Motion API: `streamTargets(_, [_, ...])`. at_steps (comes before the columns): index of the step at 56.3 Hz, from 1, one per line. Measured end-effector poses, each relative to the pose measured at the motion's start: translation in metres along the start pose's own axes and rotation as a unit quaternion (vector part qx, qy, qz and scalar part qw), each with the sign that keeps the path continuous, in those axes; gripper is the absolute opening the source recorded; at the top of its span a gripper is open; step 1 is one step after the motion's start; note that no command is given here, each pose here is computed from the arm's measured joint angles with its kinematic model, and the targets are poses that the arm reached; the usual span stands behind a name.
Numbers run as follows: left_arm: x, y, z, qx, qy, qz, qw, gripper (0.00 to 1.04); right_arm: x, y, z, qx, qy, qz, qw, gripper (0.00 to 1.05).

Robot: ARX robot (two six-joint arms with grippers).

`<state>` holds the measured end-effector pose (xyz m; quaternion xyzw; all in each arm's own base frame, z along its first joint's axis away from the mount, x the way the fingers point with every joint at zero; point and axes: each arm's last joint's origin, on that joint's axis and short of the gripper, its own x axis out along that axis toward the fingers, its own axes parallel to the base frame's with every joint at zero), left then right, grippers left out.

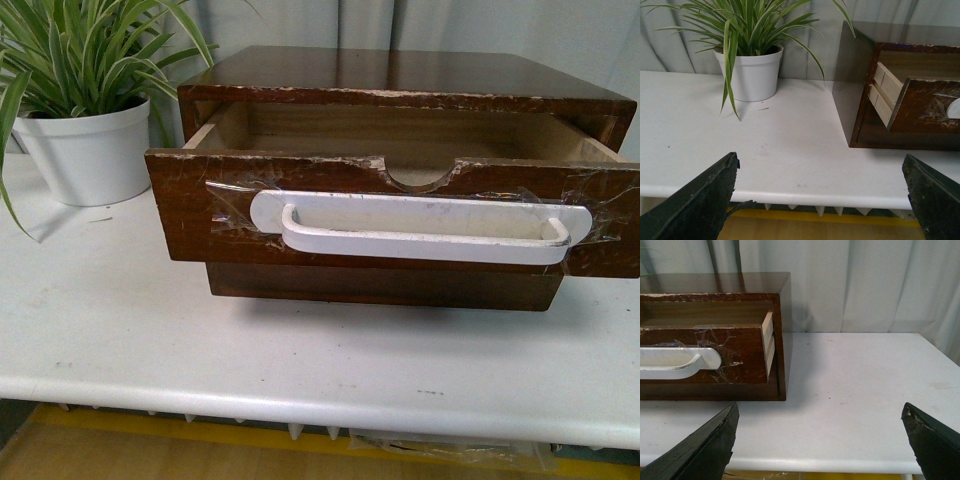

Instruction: Open drawer

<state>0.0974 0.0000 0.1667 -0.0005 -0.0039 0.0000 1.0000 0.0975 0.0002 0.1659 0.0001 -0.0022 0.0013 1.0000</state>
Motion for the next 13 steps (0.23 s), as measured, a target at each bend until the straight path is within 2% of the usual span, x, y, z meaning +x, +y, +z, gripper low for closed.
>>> streamTargets(13, [0.0000,0.0000,0.0000,0.000,0.000,0.000,1.000,0.99,0.0000,0.0000,0.0000,0.000,0.000,0.000,1.000,0.96])
